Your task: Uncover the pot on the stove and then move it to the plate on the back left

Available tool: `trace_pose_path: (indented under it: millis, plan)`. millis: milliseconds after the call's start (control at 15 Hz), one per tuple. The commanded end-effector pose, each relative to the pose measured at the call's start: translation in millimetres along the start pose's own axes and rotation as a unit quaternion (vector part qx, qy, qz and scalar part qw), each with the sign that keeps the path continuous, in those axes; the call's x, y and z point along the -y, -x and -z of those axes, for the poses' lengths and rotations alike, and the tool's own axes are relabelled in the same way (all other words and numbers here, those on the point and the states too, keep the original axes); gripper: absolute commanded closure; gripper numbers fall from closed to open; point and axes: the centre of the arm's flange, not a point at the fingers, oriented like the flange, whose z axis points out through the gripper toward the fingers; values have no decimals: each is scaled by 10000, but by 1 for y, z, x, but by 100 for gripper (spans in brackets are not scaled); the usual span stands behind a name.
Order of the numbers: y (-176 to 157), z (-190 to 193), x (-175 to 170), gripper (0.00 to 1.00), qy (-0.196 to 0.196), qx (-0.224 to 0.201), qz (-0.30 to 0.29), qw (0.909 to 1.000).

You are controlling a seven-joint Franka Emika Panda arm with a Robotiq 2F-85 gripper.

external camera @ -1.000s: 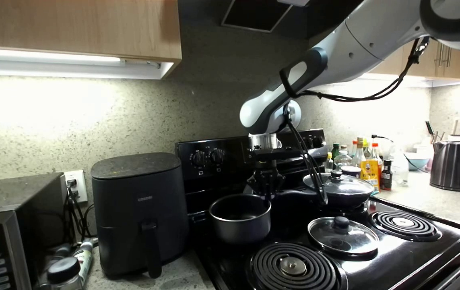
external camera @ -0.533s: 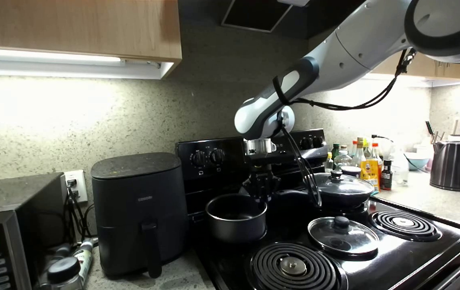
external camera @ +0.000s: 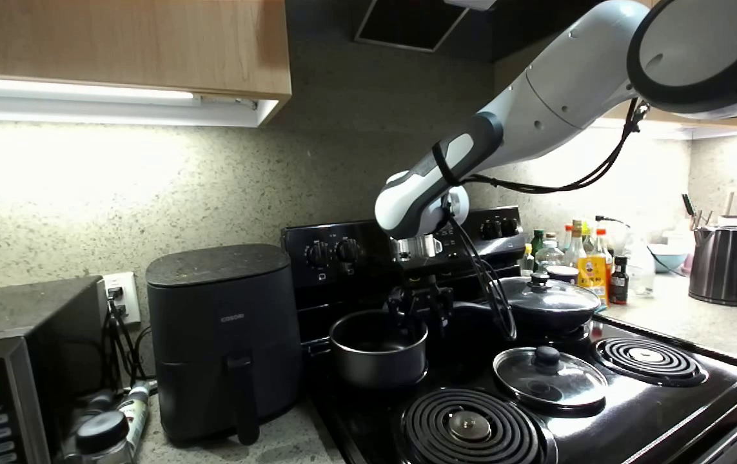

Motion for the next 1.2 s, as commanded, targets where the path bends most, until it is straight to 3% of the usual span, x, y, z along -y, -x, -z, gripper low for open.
trace_pose_path:
  millis: [0, 533, 867, 933, 1133]
  plan:
    - [5, 27, 0, 1, 143, -280, 87, 9995]
    - [45, 122, -4, 0, 191, -1087, 483, 9927]
    - [81, 158, -44, 0, 320, -1184, 326, 9919]
    - [50, 155, -18, 0, 215, -1202, 325, 9920]
    - [64, 163, -34, 0, 231, -1197, 261, 9922]
